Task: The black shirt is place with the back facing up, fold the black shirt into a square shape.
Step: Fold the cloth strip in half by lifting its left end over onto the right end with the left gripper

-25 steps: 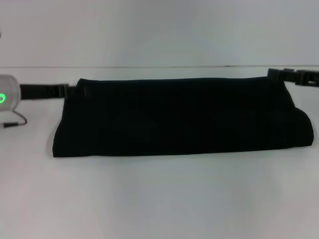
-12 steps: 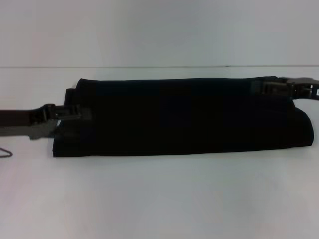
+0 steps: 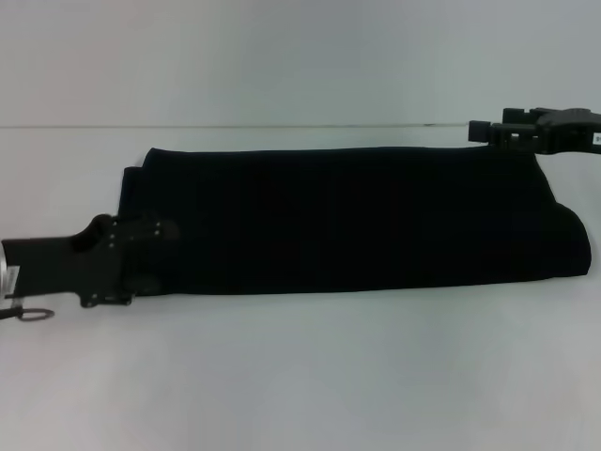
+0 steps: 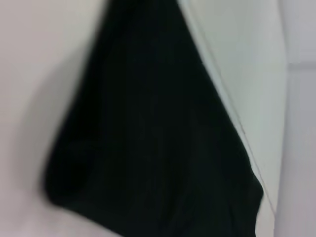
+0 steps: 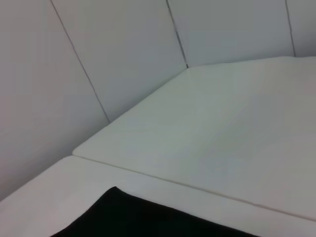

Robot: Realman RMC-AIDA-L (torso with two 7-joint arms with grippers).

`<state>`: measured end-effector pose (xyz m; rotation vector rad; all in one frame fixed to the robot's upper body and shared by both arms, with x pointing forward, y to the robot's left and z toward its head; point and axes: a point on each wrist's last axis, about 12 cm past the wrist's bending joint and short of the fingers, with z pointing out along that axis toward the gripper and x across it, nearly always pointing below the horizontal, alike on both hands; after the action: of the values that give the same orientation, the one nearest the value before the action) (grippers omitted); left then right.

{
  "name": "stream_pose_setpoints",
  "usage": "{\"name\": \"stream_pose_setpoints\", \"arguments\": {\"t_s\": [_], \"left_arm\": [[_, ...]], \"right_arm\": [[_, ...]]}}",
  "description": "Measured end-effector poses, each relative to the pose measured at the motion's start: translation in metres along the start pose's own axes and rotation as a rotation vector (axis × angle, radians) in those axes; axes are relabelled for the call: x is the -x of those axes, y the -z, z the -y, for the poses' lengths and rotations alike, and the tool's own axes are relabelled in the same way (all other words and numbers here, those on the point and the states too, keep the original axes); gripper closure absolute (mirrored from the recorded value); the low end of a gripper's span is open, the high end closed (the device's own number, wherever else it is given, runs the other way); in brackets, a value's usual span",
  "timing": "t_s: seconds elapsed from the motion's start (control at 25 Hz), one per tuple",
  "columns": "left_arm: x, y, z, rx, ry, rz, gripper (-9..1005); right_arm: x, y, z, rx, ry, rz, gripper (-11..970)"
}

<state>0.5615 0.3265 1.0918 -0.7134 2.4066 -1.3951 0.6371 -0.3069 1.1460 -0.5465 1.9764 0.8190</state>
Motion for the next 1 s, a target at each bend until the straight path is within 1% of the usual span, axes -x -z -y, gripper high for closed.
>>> {"name": "stream_pose_setpoints", "arguments": {"t_s": [0.16, 0.28, 0.44, 0.68, 1.0], "left_arm": [[-0.006, 0.0, -0.017, -0.02, 0.159, 0.03, 130], [-0.008, 0.002, -0.022, -0.026, 0.21, 0.04, 134], [-0.01, 0.001, -0.029, -0.022, 0.252, 0.06, 140], [-0.007, 0.0, -0.036, 0.006, 0.291, 0.112, 148], [-0.003, 0.001, -0.041, 0.044, 0.309, 0.148, 159]], "right_arm": [[0.003, -0.005, 0.0, -0.015, 0.013, -0.005, 43], [0.006, -0.008, 0.0, -0.026, 0.024, -0.004, 44], [0.006, -0.013, -0.001, -0.034, 0.024, -0.001, 44], [0.008, -0.018, -0.004, -0.026, 0.021, 0.017, 44], [0.012, -0.018, -0.005, -0.023, 0.014, 0.049, 44]]}}
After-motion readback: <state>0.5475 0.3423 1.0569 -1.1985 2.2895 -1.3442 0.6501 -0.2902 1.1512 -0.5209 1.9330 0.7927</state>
